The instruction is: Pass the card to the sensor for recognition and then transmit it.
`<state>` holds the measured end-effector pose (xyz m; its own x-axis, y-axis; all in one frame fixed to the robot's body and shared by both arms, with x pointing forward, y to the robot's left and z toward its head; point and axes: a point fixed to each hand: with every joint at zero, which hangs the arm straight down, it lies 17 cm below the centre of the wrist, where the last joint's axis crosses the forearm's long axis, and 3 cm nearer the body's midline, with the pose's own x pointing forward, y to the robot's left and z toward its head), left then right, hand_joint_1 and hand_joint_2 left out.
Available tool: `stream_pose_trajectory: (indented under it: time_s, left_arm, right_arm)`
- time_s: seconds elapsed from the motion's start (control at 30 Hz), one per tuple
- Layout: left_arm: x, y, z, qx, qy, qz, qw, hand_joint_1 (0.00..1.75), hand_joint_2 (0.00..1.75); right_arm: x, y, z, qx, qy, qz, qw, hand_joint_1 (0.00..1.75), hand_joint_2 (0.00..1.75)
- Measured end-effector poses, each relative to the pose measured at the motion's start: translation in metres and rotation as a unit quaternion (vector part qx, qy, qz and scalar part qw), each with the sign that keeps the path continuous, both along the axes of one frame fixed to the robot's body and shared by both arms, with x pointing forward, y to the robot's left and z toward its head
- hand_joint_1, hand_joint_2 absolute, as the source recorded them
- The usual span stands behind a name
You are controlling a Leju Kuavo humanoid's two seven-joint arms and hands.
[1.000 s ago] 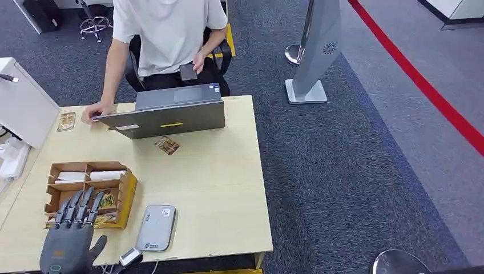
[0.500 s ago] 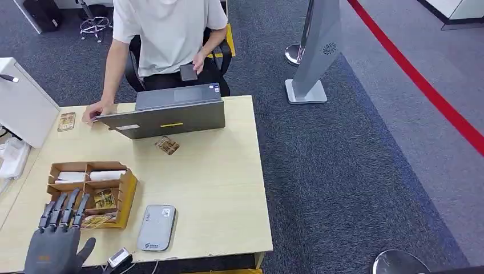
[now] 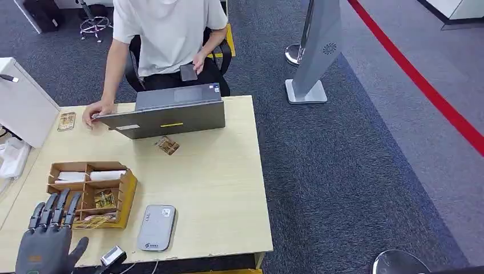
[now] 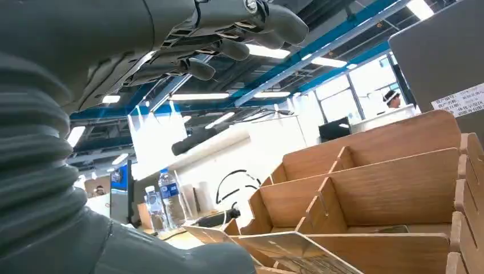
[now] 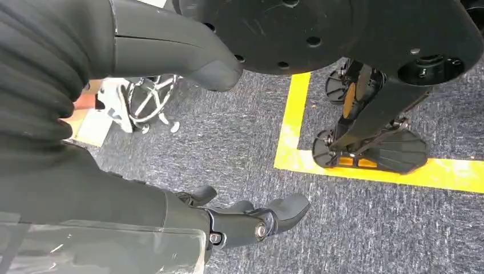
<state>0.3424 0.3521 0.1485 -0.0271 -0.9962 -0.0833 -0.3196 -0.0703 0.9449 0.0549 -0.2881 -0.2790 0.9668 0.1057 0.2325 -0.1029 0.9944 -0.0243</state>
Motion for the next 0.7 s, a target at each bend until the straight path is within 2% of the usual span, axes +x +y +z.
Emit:
stream_pose_trajectory:
  time_s: [0.43, 0.7]
  left_arm:
    - [0.001, 0.004, 0.001, 0.002, -0.001, 0.003, 1.0, 0.0, 1.75]
    - [0.009, 0.028, 0.001, 0.006, 0.003, 0.033, 0.999, 0.0, 1.75]
  right_arm:
    - [0.0, 0.0, 0.0, 0.0, 0.0, -0.001, 1.0, 0.0, 1.75]
    - [0.0, 0.0, 0.0, 0.0, 0.0, 0.0, 1.0, 0.0, 1.75]
